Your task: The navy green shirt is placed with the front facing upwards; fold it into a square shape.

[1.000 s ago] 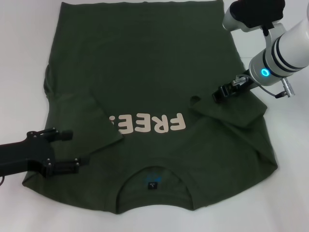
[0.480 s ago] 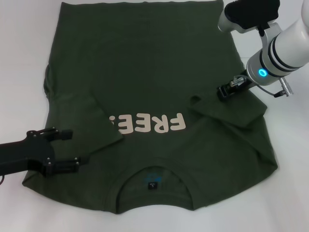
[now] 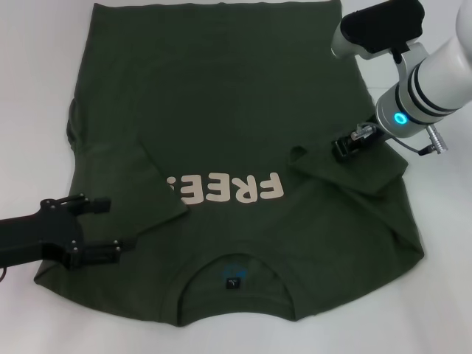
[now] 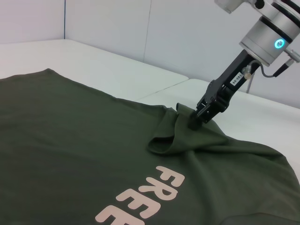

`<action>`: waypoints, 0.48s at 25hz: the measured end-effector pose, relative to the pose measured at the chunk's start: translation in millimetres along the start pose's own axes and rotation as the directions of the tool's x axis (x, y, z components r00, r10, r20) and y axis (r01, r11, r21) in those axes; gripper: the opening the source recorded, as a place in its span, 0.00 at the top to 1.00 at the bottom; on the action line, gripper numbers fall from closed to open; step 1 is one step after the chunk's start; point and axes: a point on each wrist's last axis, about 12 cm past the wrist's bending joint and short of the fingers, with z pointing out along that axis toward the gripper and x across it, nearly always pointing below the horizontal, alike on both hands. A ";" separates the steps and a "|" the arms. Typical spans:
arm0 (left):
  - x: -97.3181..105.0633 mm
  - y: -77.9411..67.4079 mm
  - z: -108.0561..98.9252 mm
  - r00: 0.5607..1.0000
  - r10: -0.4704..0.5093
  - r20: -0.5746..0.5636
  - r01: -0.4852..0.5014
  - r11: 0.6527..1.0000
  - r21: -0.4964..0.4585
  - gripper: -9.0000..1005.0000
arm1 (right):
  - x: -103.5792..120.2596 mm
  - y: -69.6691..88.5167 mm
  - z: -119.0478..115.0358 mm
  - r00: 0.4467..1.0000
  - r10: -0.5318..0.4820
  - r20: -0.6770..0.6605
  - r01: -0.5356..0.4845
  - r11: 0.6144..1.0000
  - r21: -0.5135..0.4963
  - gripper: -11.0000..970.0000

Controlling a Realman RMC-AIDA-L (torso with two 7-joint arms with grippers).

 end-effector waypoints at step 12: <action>0.6 -0.2 -0.4 1.000 -0.002 0.000 0.002 1.000 -0.001 0.12 | 0.7 3.9 1.0 0.999 -0.034 -0.015 0.034 0.999 0.009 0.82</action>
